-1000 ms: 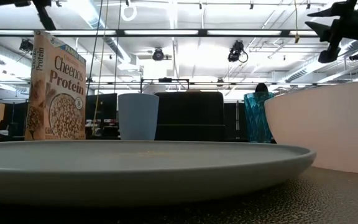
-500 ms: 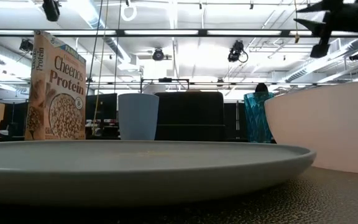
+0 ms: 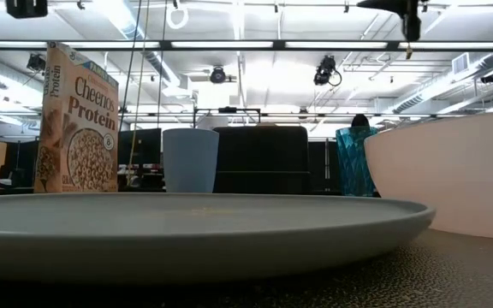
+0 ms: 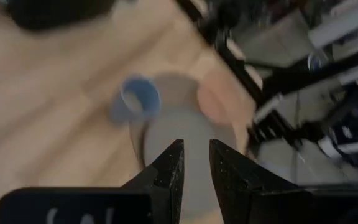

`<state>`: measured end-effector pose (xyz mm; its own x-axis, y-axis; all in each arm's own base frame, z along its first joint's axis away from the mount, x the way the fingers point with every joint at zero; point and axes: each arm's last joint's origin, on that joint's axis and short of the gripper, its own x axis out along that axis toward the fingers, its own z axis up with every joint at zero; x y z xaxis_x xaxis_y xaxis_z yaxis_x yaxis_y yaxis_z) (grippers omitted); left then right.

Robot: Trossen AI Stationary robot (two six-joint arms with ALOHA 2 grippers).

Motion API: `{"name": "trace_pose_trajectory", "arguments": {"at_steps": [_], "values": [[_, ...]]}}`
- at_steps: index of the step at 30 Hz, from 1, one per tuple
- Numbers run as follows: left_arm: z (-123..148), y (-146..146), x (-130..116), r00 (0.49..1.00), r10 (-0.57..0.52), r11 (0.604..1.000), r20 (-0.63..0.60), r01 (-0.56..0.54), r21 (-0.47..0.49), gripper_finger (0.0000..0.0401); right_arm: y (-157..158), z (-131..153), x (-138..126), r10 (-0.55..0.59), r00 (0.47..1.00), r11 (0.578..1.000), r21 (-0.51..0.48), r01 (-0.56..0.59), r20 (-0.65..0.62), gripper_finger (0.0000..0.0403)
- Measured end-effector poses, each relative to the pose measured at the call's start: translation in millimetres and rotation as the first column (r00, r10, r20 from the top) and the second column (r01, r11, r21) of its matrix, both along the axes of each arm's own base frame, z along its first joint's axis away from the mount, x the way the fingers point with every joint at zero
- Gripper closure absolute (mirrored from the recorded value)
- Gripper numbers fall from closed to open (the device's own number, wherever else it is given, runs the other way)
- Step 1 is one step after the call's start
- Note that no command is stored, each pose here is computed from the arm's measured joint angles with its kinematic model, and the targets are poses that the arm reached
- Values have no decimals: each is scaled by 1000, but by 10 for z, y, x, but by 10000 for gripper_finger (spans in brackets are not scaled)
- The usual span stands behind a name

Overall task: Arrange a breakfast setting
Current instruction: Pour the cereal from the cereal box into the orange bowl

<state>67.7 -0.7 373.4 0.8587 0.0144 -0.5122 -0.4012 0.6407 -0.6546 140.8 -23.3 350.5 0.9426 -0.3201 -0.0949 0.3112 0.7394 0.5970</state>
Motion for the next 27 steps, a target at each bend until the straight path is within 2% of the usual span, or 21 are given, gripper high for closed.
{"name": "trace_pose_trajectory", "arguments": {"at_steps": [3, 6, 8, 11, 16, 21, 24, 27], "values": [[-40, -22, 24, 992, -22, 994, -125, 9, -106, 319, 5, 91, 113, 97, 984, 995, -16, -101, -149, 321], [-97, -27, -4, 950, -8, 987, -312, -42, -152, 319, 6, 207, 201, 146, 970, 986, -55, -160, -196, 321], [-113, -18, -40, 904, 39, 983, -426, -110, -144, 319, 4, 281, 247, 160, 966, 978, -97, -183, -203, 321], [-122, 21, -76, 831, 194, 965, -521, -258, -52, 319, 0, 388, 278, 164, 965, 966, -163, -199, -203, 321], [-145, 61, -56, 789, 362, 914, -497, -405, 22, 299, 7, 473, 295, 207, 959, 939, -238, -250, -193, 321], [-133, 92, -89, 748, 493, 845, -445, -534, 38, 223, -6, 509, 297, 245, 957, 929, -244, -278, -157, 321], [-126, 128, -107, 702, 584, 784, -408, -618, 58, 176, -9, 525, 296, 264, 954, 924, -248, -292, -141, 321], [-127, 173, -72, 647, 654, 731, -392, -674, 106, 155, -22, 538, 294, 268, 955, 921, -255, -293, -129, 321]]}}
